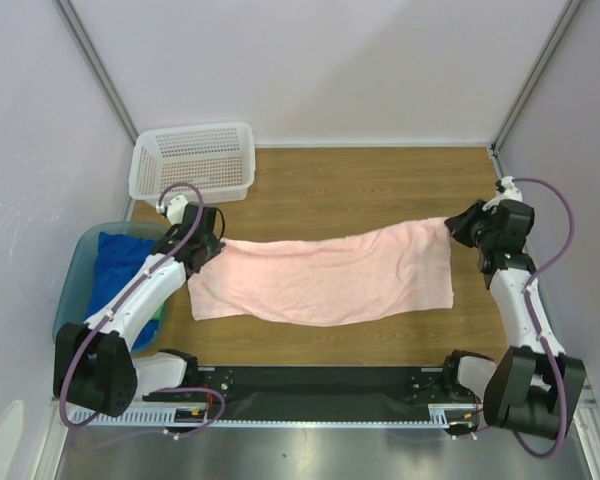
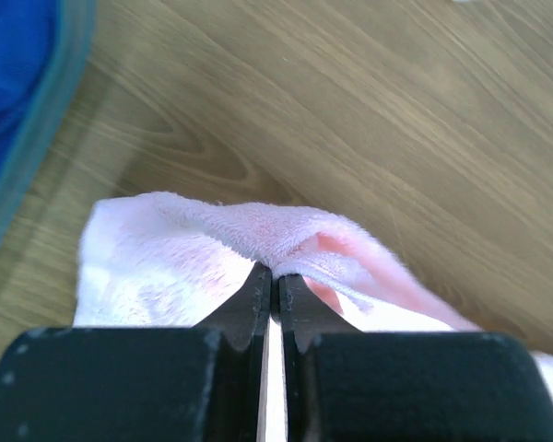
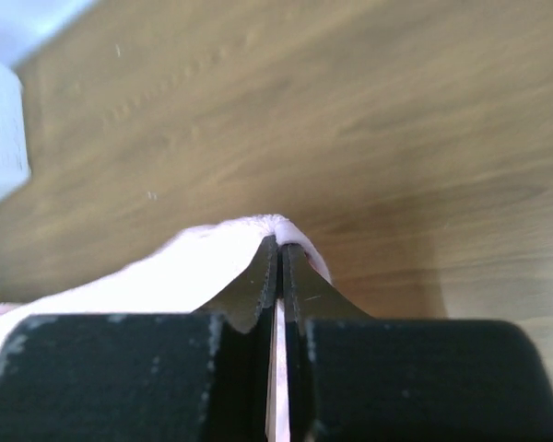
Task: Fold and stack the towels
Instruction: Flatten out the crumpled towel
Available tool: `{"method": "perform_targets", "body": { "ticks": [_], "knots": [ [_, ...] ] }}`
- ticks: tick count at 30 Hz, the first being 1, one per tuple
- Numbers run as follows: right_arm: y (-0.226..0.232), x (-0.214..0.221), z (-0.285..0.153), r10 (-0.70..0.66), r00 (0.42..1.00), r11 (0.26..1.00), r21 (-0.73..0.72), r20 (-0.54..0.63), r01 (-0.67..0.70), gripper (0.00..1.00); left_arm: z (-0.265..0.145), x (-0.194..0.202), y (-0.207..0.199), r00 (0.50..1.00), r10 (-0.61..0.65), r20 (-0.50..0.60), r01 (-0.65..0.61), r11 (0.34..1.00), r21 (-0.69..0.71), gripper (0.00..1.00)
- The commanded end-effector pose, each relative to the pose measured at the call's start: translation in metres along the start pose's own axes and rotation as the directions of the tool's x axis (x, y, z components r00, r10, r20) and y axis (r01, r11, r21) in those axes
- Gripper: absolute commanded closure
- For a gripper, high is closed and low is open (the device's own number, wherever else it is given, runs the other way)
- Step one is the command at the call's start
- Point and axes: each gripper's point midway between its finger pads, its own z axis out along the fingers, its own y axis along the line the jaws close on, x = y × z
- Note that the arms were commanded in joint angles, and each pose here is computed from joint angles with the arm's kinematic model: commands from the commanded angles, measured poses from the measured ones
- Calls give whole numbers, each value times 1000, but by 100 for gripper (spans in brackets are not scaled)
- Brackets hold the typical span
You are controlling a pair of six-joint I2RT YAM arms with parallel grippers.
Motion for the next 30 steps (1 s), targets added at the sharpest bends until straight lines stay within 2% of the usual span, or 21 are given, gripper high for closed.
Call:
{"method": "perform_targets", "body": {
  "ticks": [1, 6, 7, 10, 11, 14, 18, 21, 23, 24, 25, 28, 30],
  "knots": [
    [-4, -52, -19, -62, 981, 996, 70, 186, 49, 100, -3, -20, 20, 998, -52, 45, 56, 995, -78, 93],
    [-38, -41, -23, 4, 986, 987, 160, 167, -31, 100, 12, -4, 41, 974, -224, -12, 222, 970, -101, 100],
    [-44, -38, -23, 27, 986, 982, 180, 163, -57, 100, 16, -9, 39, 964, -264, -25, 262, 963, -61, 100],
    [-65, -26, -19, 72, 988, 967, 235, 135, -102, 100, 23, -10, 35, 968, -243, -62, 243, 970, -1, 100],
    [-68, -22, -18, 84, 989, 964, 240, 125, -112, 100, 25, -9, 32, 983, -166, -77, 169, 985, 32, 99],
    [-74, -14, -12, 106, 990, 963, 240, 89, -125, 100, 27, -11, 14, 992, -34, -120, 50, 991, 125, 99],
    [-75, -12, -6, 112, 991, 964, 233, 76, -127, 100, 28, -16, 5, 989, 61, -133, -41, 988, 149, 96],
    [-77, -13, -5, 108, 991, 963, 239, 77, -123, 100, 29, -20, 11, 986, 102, -134, -92, 993, 80, 87],
    [-79, -15, -4, 103, 991, 961, 248, 83, -121, 100, 28, -25, 16, 984, 128, -125, -125, 992, 34, 76],
    [-80, -16, -4, 100, 991, 960, 254, 87, -119, 100, 28, -30, 22, 983, 141, -118, -144, 989, -18, 67],
    [-80, -18, -3, 97, 991, 960, 256, 94, -118, 100, 29, -33, 24, 982, 148, -113, -153, 988, -36, 52],
    [-82, -21, 1, 94, 991, 960, 254, 97, -116, 100, 29, -40, 29, 975, 193, -114, -202, 976, -78, 32],
    [-82, -19, 6, 102, 991, 962, 245, 82, -120, 100, 28, -44, 25, 974, 196, -110, -204, 977, -66, 27]
  ]
}}
